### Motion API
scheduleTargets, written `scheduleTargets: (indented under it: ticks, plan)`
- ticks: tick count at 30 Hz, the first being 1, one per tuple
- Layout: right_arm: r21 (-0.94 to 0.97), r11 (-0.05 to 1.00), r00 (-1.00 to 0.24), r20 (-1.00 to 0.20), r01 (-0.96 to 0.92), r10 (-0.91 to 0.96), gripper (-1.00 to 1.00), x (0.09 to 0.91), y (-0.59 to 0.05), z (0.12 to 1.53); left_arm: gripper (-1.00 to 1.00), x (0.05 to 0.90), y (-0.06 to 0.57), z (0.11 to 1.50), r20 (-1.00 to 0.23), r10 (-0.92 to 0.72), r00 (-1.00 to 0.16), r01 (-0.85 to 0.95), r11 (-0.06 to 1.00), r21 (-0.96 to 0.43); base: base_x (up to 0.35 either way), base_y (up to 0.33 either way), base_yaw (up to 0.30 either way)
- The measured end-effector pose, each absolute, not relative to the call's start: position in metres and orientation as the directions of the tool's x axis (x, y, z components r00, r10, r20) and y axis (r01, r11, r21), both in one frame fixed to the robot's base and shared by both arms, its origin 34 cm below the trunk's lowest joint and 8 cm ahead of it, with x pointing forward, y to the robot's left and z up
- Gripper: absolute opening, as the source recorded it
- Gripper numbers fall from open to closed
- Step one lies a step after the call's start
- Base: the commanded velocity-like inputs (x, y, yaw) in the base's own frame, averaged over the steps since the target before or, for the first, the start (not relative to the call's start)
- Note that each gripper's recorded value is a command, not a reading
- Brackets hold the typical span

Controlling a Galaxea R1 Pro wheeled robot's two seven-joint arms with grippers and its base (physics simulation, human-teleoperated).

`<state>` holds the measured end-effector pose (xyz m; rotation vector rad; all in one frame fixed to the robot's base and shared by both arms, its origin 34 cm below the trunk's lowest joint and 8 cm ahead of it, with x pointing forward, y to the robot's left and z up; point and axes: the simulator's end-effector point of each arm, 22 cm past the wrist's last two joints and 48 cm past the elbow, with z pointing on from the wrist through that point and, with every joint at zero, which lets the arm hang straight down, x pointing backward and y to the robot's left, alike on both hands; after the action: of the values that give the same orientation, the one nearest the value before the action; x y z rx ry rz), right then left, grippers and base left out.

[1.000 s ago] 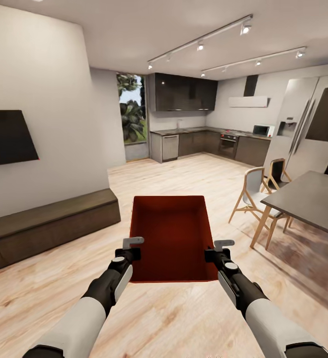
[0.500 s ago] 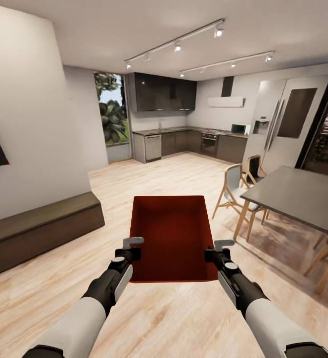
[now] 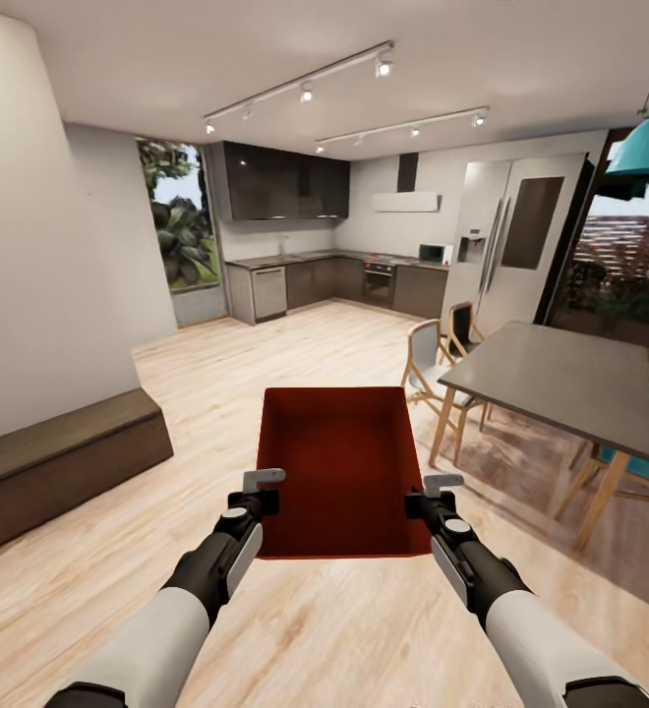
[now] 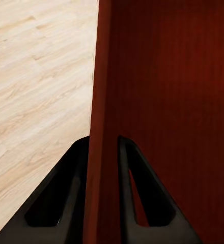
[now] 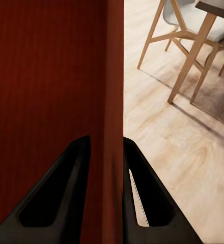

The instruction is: Move the two storage containers from the living room to the garage. In the garage, place one container on the floor and stack the other container on top of it (either order is fine).

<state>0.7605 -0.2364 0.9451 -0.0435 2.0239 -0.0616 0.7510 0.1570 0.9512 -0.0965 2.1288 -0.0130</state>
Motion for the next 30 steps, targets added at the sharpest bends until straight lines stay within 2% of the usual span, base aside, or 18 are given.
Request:
scheduleTargets:
  ticks: [30]
  plan:
    - [-0.064,0.998,-0.44,-0.896,-0.004,-0.059,-1.0,0.7593,-0.2367,0.9458,-1.0,0.7498,0.1567,0.9515,-0.845,-0.073,-0.53,-0.062,0.997,-0.047,0.0,0.0,-0.236]
